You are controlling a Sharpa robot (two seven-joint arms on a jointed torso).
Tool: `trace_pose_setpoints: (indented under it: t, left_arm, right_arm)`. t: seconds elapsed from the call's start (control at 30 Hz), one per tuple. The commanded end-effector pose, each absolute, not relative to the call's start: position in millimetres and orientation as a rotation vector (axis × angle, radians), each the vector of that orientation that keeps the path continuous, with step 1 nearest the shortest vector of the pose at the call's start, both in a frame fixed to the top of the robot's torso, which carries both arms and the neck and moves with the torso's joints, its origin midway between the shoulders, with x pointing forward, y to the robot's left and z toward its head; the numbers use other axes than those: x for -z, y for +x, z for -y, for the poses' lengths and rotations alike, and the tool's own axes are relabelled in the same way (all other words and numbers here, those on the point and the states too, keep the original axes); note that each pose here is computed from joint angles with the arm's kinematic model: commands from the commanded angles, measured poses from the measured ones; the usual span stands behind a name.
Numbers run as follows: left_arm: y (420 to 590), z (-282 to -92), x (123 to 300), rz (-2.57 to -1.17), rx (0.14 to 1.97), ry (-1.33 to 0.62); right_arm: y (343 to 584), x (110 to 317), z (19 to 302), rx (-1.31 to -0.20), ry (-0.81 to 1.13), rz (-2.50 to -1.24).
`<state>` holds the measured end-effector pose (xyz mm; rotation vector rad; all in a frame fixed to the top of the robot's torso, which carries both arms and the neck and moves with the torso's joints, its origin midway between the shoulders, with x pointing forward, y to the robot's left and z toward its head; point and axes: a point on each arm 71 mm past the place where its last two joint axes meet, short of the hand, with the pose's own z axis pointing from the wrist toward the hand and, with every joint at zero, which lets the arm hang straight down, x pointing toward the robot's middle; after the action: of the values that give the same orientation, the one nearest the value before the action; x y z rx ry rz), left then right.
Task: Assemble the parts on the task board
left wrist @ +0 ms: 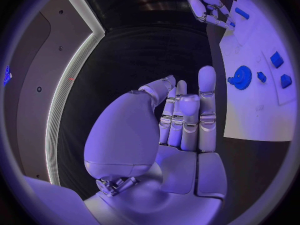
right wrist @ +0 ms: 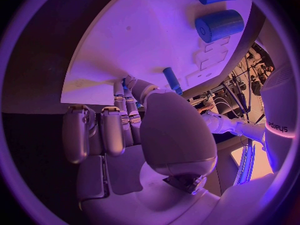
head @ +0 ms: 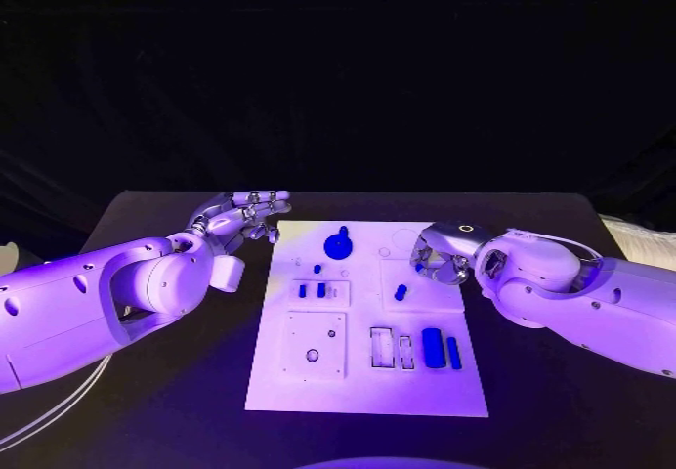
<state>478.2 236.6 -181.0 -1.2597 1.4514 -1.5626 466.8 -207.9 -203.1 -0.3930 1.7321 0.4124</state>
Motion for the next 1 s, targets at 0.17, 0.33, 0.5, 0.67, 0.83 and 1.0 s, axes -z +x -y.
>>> trace_pose_setpoints:
  t: [0.17, 0.33, 0.5, 0.67, 0.83, 1.0]
  left_arm:
    - [477.4, -234.7, 179.8, -1.451, 1.589, -1.258]
    - [477.4, -234.9, 180.0, -1.454, 1.588, -1.26]
    - [477.4, -235.0, 180.2, -1.456, 1.587, -1.261]
    - [477.4, -235.2, 180.3, -1.458, 1.587, -1.262]
    - [477.6, -235.7, 180.5, -1.459, 1.584, -1.263]
    - [477.6, -236.3, 180.7, -1.461, 1.582, -1.265]
  right_arm:
    - [464.0, 213.2, 204.9, -0.383, -0.444, -1.792]
    - [463.7, 211.7, 204.0, -0.376, -0.445, -1.763]
    - [461.5, 207.0, 202.5, -0.394, -0.434, -1.72]
    - [460.4, 199.4, 202.3, -0.414, -0.413, -1.683]
    - [461.5, 191.4, 203.6, -0.419, -0.398, -1.658]
    - [462.6, 185.2, 205.7, -0.422, -0.386, -1.651]
